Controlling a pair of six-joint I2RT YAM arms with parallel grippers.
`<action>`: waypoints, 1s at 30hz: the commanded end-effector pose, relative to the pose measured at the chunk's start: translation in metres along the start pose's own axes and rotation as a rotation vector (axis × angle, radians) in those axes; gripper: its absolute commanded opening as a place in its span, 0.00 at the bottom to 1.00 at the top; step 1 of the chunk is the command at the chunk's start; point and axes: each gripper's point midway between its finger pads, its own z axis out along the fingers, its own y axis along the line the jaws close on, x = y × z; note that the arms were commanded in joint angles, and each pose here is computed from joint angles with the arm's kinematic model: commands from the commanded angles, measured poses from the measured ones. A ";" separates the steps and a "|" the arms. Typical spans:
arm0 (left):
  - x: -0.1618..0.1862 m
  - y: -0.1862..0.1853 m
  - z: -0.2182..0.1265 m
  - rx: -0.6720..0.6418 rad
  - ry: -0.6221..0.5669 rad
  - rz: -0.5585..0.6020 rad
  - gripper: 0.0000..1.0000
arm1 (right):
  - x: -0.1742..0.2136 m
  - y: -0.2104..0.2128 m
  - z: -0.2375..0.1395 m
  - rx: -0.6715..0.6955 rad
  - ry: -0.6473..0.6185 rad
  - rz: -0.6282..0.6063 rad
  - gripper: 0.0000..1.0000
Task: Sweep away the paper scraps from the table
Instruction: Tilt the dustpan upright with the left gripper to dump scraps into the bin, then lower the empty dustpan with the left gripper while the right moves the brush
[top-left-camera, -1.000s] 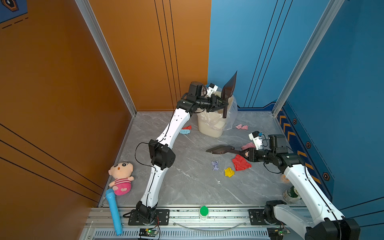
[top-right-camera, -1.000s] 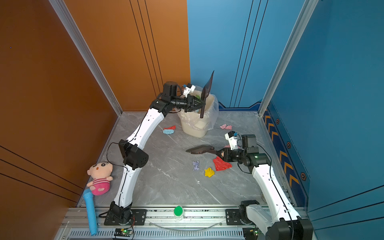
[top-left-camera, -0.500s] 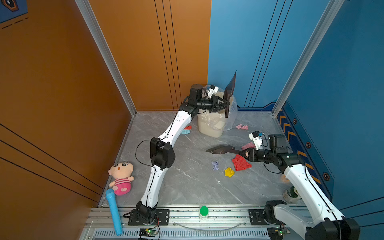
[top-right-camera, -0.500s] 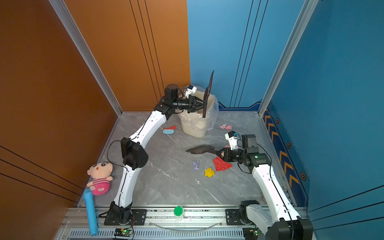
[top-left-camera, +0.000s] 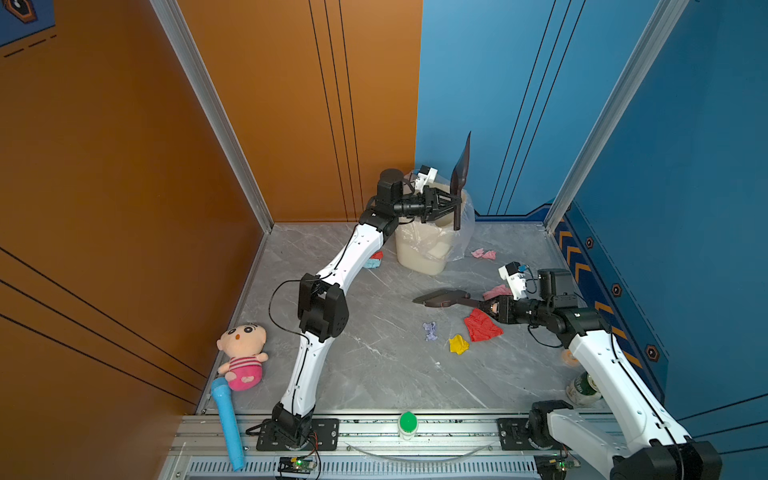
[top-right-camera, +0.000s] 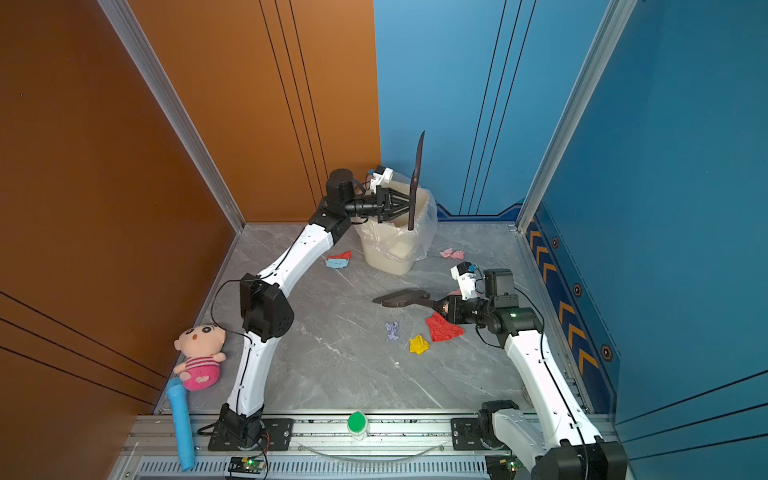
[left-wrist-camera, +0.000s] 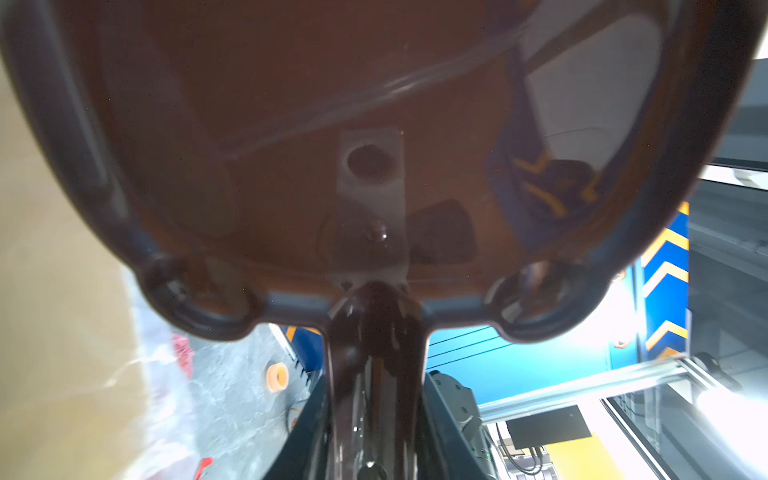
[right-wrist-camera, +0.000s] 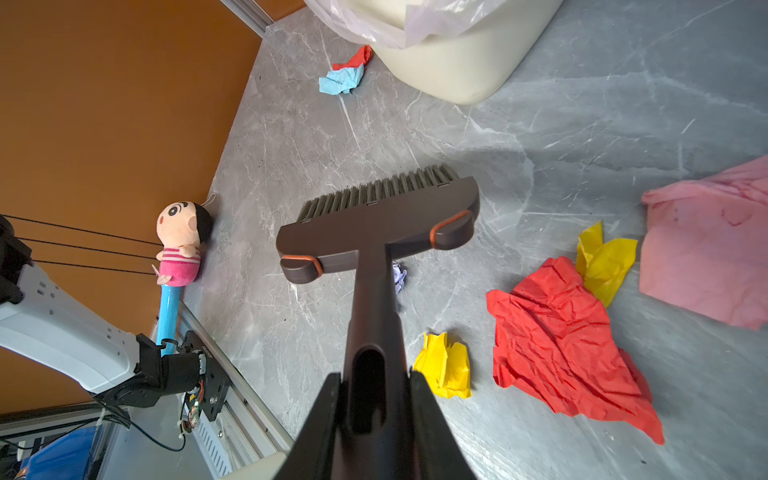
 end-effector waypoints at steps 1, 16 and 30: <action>0.007 -0.053 -0.010 0.076 0.012 0.107 0.00 | -0.017 0.009 -0.010 -0.005 -0.080 -0.044 0.00; 0.040 -0.036 -0.085 -0.126 -0.059 0.163 0.00 | -0.023 0.045 -0.001 -0.046 -0.031 -0.160 0.00; 0.132 0.059 -0.217 -0.744 -0.139 0.059 0.00 | -0.008 0.069 0.038 0.029 0.103 -0.380 0.00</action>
